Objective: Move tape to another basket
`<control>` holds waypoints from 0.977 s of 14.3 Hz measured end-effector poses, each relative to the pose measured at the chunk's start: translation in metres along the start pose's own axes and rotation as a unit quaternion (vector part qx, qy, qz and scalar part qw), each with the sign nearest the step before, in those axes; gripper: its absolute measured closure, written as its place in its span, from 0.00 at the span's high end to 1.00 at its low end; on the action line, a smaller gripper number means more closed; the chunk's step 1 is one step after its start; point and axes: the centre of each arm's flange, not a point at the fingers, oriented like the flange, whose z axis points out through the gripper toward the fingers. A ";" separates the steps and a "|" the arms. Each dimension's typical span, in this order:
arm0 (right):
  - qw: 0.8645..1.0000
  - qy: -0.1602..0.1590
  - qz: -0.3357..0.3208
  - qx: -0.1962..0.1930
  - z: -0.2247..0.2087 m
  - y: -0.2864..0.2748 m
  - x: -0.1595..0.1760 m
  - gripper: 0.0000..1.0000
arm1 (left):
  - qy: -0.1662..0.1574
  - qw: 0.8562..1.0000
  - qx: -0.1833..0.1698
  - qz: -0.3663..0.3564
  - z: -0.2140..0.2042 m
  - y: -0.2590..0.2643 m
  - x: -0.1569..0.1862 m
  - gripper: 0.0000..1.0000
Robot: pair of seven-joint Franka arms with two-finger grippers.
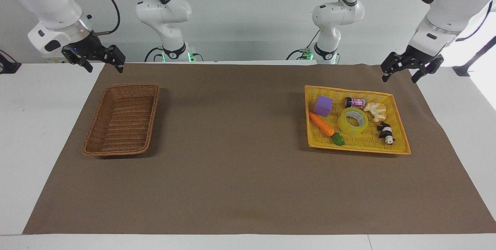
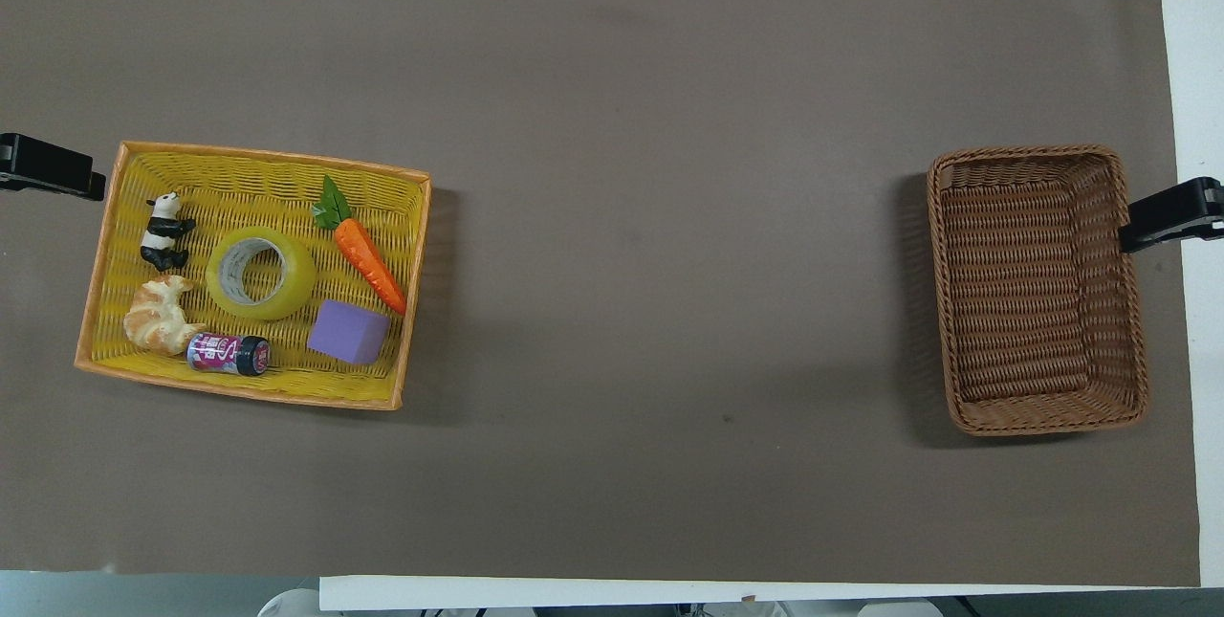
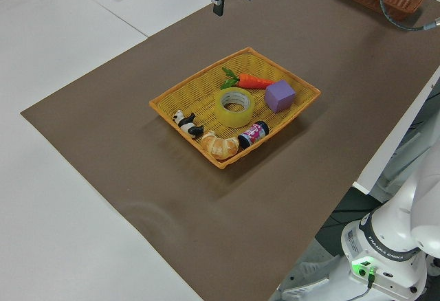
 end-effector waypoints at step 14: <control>1.000 0.000 0.000 0.000 0.000 0.000 0.000 1.00 | 0.008 1.000 0.007 -0.003 0.168 0.000 -0.027 1.00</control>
